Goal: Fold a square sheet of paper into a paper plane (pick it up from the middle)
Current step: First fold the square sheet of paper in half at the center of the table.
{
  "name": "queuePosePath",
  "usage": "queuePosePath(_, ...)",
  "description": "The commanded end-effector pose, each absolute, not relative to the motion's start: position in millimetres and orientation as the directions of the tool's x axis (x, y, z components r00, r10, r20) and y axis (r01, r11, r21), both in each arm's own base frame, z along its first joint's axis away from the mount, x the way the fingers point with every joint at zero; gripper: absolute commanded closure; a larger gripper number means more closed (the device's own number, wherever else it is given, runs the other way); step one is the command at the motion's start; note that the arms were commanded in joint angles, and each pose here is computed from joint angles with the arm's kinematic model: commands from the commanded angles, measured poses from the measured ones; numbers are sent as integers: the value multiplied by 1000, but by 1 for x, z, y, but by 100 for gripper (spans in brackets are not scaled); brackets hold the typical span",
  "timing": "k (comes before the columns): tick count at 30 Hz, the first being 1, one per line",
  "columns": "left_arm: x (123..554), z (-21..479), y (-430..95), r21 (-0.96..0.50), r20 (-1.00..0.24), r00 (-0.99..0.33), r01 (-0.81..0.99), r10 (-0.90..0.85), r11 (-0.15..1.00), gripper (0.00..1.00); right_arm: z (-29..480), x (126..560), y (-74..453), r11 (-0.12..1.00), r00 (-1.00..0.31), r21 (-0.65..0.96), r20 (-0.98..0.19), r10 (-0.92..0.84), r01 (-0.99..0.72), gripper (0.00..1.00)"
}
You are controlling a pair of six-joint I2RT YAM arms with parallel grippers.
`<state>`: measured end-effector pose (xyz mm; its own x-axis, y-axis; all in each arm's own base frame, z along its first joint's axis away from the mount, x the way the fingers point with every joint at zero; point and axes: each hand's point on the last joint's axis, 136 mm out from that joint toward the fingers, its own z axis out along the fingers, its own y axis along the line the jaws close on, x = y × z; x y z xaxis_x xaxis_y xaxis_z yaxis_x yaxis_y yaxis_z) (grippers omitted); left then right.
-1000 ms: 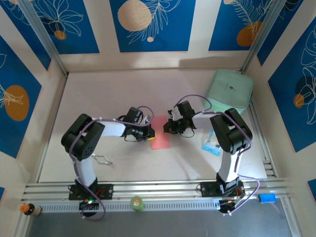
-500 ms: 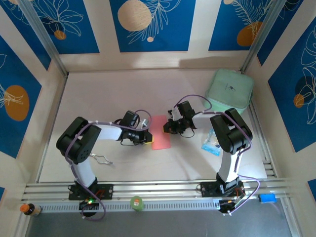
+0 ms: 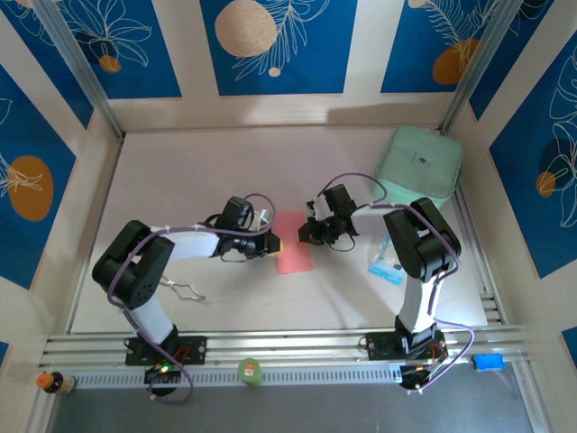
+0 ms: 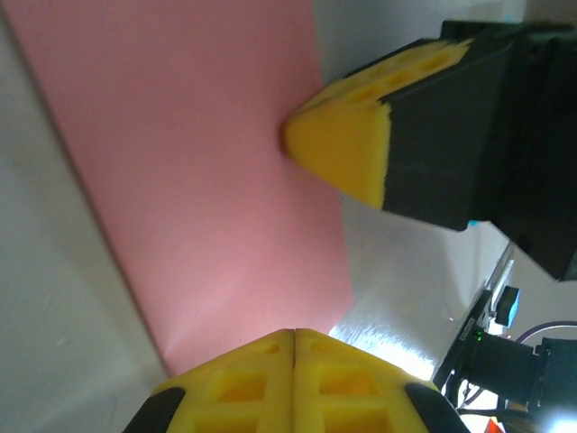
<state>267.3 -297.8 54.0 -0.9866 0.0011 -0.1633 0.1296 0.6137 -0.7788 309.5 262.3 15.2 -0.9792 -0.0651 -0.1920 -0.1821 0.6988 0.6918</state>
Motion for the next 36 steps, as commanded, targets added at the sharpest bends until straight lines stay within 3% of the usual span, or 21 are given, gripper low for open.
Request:
queuePosePath(1, 268, 55, -313, -814, -139, -990, 123, 16, 568, 96, -26, 280, 237, 791, -997, 607, -51, -56, -75, 100)
queuePosePath(20, 204, 4, -287, -731, -28, -985, 137, 172, 669, 95, -27, 280, 235, 795, -998, 603, -48, -52, -70, 100)
queuePosePath(30, 193, 21, -287, -665, -118, -948, 297, 296, 685, 95, -26, 281, 236, 794, -997, 603, -50, -51, -71, 100)
queuePosePath(36, 222, 49, -295, -651, -218, -942, 336, 256, 680, 95, -26, 280, 236, 794, -997, 604, -50, -51, -71, 100)
